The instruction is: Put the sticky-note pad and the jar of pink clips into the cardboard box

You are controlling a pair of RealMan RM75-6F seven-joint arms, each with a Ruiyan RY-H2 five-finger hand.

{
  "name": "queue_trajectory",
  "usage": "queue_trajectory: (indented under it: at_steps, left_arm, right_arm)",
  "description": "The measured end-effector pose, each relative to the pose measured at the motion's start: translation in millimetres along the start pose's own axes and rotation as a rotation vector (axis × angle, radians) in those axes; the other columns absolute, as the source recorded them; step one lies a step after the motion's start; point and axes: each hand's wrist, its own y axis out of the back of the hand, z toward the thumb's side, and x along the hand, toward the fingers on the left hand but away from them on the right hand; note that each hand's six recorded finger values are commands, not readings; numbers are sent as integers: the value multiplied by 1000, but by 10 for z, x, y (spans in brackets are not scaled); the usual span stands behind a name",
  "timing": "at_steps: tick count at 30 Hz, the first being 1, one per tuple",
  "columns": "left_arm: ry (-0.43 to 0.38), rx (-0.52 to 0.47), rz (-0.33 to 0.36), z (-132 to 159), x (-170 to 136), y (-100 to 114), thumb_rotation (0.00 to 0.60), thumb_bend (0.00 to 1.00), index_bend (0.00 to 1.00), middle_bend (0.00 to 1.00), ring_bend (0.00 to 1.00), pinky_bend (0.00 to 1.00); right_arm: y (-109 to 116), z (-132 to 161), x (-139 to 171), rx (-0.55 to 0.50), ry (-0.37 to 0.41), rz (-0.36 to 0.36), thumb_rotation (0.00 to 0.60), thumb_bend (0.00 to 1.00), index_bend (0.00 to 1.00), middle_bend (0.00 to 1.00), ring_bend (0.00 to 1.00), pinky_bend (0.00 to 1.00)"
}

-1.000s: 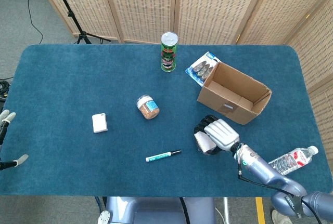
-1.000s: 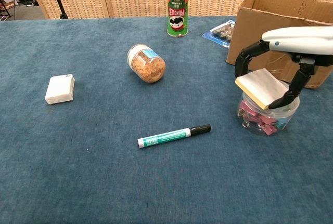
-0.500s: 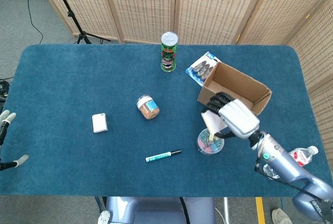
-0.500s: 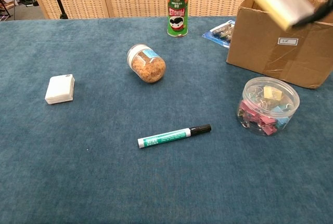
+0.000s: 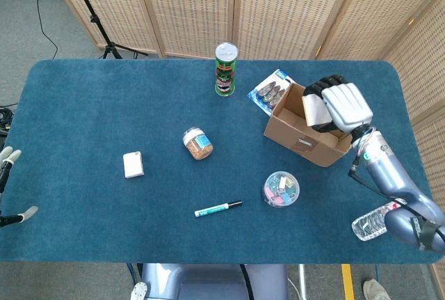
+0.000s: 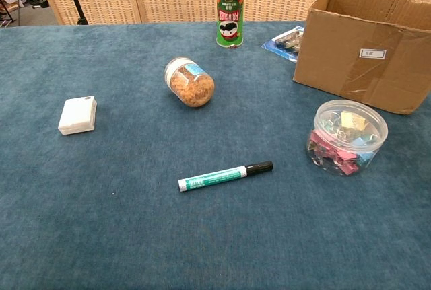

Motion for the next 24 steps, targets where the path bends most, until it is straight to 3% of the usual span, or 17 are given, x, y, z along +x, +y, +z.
queue_trajectory:
  at_steps: [4, 14, 17, 19, 21, 24]
  left_arm:
    - [8, -2, -2, -15, 21, 2, 600, 0, 0, 0, 0, 0]
    - [16, 4, -17, -16, 59, -29, 600, 0, 0, 0, 0, 0]
    - [16, 5, -19, -14, 61, -33, 600, 0, 0, 0, 0, 0]
    - [16, 6, -20, -13, 63, -37, 600, 0, 0, 0, 0, 0]
    - [17, 6, -22, -12, 65, -42, 600, 0, 0, 0, 0, 0]
    - [17, 6, -22, -11, 66, -43, 600, 0, 0, 0, 0, 0]
  right_arm:
    - [-151, -128, -123, 16, -52, 36, 600, 311, 415, 446, 236, 174]
    - [-408, -161, -149, 49, -53, 76, 600, 301, 412, 390, 236, 174]
    - [-426, -171, -153, 50, -55, 78, 600, 229, 297, 252, 194, 174]
    - [-435, -170, -151, 51, -53, 82, 600, 116, 144, 99, 93, 174]
    - [-447, -171, -145, 54, -53, 92, 600, 29, 72, 15, 23, 174]
    - [-464, -155, -124, 60, -47, 116, 600, 0, 40, 0, 0, 174]
